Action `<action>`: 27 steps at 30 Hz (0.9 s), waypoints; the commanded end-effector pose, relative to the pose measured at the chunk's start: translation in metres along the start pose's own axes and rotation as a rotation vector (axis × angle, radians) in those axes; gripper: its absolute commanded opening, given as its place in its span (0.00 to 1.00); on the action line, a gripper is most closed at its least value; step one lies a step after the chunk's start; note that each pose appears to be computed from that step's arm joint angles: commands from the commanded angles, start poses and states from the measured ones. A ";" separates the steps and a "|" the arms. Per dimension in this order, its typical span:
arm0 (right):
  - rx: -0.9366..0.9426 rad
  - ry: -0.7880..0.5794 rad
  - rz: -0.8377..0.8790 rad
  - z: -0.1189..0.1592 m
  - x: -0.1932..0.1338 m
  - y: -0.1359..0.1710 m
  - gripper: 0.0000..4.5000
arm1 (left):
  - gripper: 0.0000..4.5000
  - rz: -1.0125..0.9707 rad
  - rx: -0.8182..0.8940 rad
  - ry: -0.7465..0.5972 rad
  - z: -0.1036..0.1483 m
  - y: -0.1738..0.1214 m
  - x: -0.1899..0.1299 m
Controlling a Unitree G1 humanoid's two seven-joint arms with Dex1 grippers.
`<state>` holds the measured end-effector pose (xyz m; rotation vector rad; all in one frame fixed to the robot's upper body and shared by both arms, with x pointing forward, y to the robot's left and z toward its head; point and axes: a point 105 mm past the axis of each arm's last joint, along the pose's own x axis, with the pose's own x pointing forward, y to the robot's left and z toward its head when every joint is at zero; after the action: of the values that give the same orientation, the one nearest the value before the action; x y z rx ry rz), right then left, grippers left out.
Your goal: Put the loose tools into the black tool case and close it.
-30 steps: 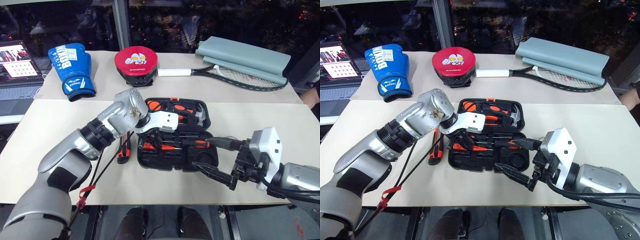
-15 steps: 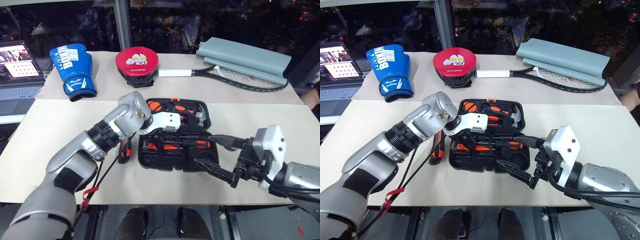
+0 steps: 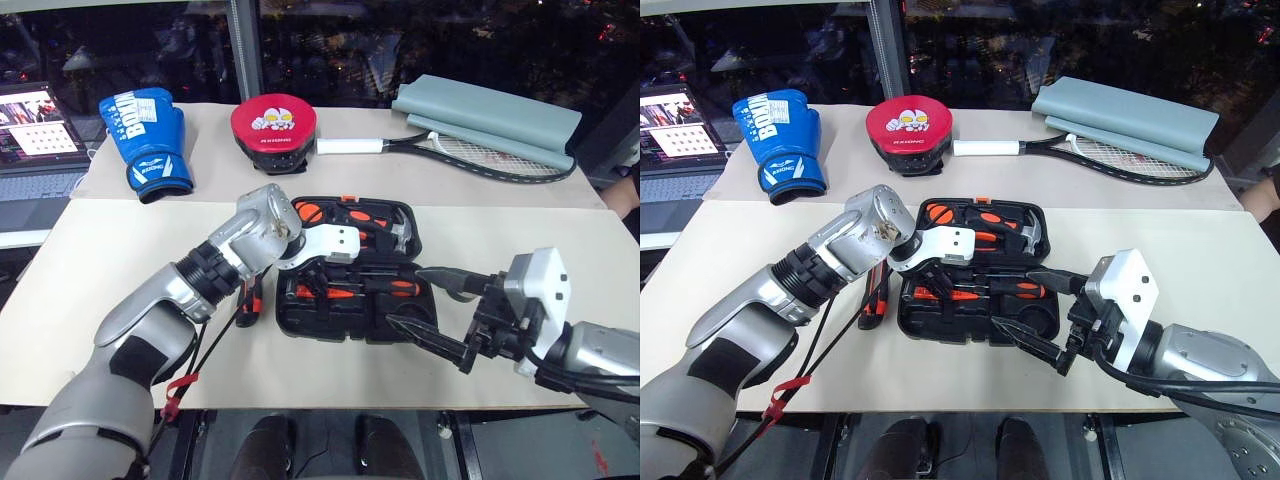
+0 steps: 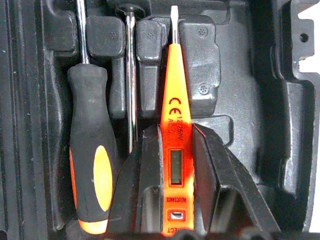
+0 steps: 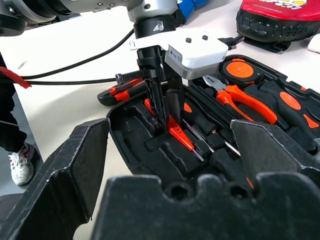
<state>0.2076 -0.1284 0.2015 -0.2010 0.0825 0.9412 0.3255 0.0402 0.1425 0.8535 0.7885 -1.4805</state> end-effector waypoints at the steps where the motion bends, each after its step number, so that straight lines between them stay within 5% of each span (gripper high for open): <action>1: -0.021 -0.021 0.012 0.005 -0.002 0.004 1.00 | 0.81 0.020 0.001 -0.170 0.026 0.000 -0.048; 4: -0.017 -0.018 0.010 0.004 -0.003 0.003 1.00 | 0.99 0.039 -0.003 -0.286 0.035 0.005 -0.064; 8: -0.013 -0.014 0.009 0.003 -0.004 0.003 1.00 | 0.99 0.111 0.029 -0.500 0.042 0.018 -0.076; 12: -0.004 -0.002 0.002 -0.001 -0.005 0.002 1.00 | 0.99 0.095 0.072 -0.589 0.023 0.016 -0.075; 21: 0.031 0.021 -0.029 -0.009 -0.010 -0.003 1.00 | 0.27 0.049 0.054 -0.779 -0.021 0.004 -0.059; 24: 0.035 0.029 -0.037 -0.012 -0.011 -0.005 1.00 | 0.04 0.029 0.097 -0.747 -0.032 -0.005 -0.049; 27: 0.034 0.029 -0.038 -0.011 -0.012 -0.006 1.00 | 0.00 0.045 0.099 -0.727 -0.039 -0.005 -0.042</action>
<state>0.2044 -0.1410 0.1828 -0.1640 0.1741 0.9113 0.3253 0.0955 0.1539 0.2856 0.1957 -1.6384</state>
